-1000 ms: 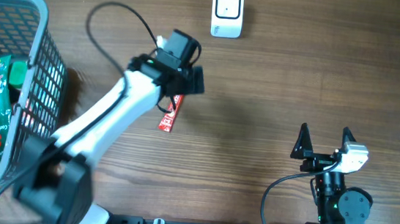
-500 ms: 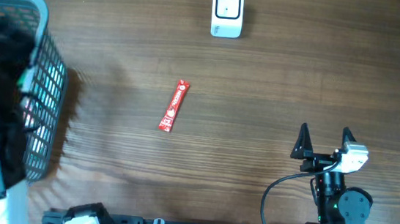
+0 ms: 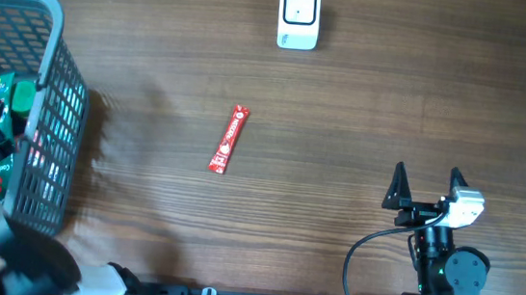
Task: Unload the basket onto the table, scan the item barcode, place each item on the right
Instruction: 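Reach into the basket and grasp the green 3M gloves pack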
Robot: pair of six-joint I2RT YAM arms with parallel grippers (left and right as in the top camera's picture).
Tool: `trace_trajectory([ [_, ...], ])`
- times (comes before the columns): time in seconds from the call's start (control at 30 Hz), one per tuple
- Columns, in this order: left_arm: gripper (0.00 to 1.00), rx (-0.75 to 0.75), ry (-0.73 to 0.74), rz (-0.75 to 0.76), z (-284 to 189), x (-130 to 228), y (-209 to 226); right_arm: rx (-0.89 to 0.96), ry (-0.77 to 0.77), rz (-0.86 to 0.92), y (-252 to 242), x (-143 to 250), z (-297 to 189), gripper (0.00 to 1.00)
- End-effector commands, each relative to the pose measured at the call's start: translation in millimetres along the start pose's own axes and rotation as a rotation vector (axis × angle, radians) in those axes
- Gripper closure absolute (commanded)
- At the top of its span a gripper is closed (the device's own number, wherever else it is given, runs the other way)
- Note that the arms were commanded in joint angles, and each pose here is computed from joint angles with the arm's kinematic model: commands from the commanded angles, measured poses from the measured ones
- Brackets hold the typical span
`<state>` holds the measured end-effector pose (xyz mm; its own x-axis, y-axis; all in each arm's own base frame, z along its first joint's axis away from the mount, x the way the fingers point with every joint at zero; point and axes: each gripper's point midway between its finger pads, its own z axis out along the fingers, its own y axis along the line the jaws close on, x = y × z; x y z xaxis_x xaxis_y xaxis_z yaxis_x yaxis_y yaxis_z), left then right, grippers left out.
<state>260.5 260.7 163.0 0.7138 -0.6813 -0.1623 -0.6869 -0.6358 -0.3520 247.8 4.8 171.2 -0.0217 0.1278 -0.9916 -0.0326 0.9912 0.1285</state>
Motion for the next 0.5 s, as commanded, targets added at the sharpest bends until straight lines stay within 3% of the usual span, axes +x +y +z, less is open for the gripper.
trace_trajectory([
  [0.0, 0.00, -0.122, 0.035, -0.169, 38, 14, 13, 0.000, 0.000, 0.004, 0, 0, 0, 0.00],
  [0.13, 0.00, -0.197, 0.013, -0.264, 67, 19, 21, 0.000, 0.000, 0.004, 0, 0, 0, 0.00],
  [0.33, 0.03, -0.203, 0.015, -0.244, 97, 29, 16, 0.000, 0.000, 0.004, 0, 0, 0, 0.00],
  [0.4, 0.27, -0.203, 0.008, -0.201, 99, 27, 16, 0.000, 0.000, 0.004, 0, 0, 0, 0.00],
  [0.47, 0.63, -0.186, -0.017, -0.149, 100, 21, 13, 0.000, 0.000, 0.004, 0, 0, 0, 0.00],
])
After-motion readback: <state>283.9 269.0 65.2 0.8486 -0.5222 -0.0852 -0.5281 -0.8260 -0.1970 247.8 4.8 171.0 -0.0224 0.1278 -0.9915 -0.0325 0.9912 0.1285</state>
